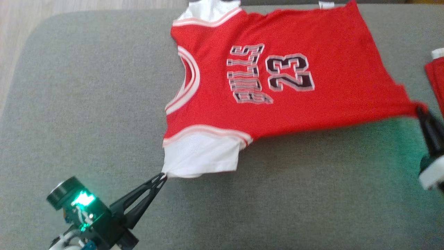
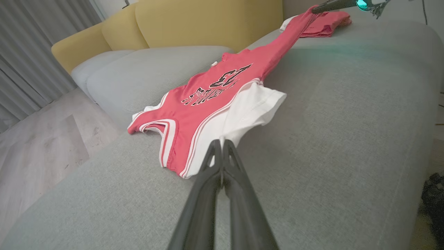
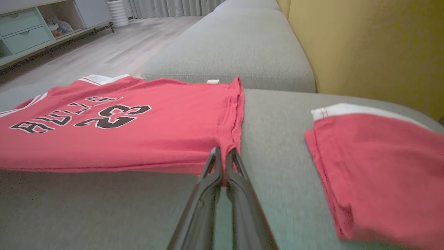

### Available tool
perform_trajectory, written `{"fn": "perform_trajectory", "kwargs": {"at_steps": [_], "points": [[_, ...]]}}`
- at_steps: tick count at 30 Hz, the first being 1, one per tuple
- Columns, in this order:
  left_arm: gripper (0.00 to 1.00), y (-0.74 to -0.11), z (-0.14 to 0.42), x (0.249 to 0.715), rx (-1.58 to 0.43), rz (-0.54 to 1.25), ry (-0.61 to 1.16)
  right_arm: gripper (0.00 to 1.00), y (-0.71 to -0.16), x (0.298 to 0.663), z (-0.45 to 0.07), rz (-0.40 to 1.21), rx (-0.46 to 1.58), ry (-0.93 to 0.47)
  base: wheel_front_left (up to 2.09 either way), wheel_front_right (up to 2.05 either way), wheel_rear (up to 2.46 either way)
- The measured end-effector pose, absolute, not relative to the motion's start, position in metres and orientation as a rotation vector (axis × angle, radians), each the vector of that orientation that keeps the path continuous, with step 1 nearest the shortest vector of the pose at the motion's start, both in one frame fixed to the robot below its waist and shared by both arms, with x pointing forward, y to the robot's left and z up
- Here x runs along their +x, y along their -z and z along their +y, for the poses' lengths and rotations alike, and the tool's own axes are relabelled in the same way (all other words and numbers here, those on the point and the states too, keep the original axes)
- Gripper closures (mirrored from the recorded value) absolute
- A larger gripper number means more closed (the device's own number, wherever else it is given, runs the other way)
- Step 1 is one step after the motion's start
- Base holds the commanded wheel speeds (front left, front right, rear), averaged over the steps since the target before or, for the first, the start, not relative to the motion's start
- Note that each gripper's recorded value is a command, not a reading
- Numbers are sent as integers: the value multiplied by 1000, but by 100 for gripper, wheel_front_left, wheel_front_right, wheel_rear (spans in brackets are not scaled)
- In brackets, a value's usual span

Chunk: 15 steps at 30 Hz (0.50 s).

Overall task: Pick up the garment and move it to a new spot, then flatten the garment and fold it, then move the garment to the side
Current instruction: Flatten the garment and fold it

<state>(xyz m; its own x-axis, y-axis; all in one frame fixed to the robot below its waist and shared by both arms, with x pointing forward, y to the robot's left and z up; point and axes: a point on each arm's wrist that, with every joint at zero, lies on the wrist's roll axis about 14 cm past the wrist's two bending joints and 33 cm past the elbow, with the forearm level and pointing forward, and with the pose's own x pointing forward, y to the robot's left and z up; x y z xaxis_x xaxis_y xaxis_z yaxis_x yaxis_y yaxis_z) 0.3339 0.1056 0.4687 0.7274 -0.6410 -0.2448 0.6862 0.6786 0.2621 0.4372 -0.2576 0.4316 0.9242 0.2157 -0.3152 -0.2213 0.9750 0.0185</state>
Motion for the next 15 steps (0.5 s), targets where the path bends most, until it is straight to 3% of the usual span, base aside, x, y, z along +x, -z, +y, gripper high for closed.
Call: {"fn": "perform_trajectory", "kwargs": {"at_steps": [6,15], "points": [[100,-470,108,336,347,140,734,100,-412,405,-254,365,17,-215,0,0,0],[100,-498,112,414,458,2,724,100,-417,438,-249,347,35,-199,0,0,0]]}}
